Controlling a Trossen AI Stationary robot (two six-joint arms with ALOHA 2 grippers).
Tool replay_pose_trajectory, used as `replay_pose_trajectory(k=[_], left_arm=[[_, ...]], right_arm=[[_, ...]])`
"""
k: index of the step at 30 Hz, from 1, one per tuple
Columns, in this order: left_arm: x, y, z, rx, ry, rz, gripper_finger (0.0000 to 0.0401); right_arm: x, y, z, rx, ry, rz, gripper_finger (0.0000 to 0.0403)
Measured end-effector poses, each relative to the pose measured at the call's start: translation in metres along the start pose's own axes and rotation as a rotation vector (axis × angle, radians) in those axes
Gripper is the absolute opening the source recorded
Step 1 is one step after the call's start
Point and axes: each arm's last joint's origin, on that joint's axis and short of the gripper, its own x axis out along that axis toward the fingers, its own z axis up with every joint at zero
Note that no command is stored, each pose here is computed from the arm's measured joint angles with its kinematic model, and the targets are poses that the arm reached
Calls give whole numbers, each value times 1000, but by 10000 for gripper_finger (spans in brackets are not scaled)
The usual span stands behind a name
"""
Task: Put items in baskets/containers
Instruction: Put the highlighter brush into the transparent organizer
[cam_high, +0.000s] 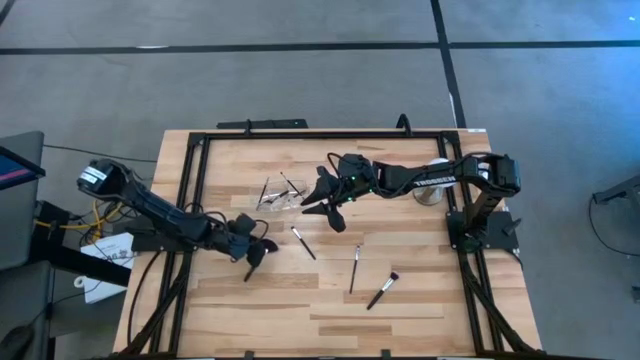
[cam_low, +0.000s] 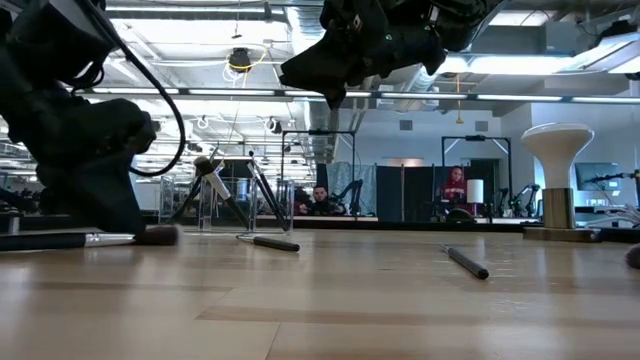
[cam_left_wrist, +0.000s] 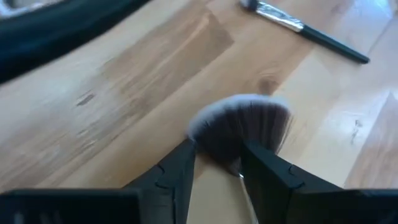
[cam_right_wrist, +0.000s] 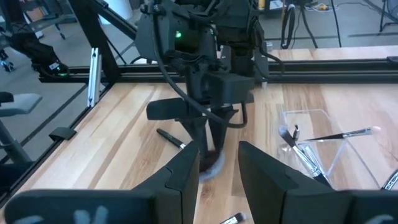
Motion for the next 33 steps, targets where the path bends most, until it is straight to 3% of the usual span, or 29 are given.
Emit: replay_pose_trajectory(k=[12, 16, 20, 25, 33], left_arm=[[-8, -18, -11, 89, 10, -155, 153], [-15, -22, -17, 187, 4, -199, 172], [-14, -23, -29, 260, -38, -158, 181], [-5, -18, -46, 380, -188, -21, 171], [7, -19, -67, 395, -271, -1, 153]], right_arm=[[0, 0, 0, 0, 0, 0, 103], [0, 0, 0, 0, 0, 0, 103], [1, 1, 0, -2, 0, 4, 103], [2, 4, 0, -4, 1, 11, 103], [2, 4, 0, -5, 1, 10, 103]])
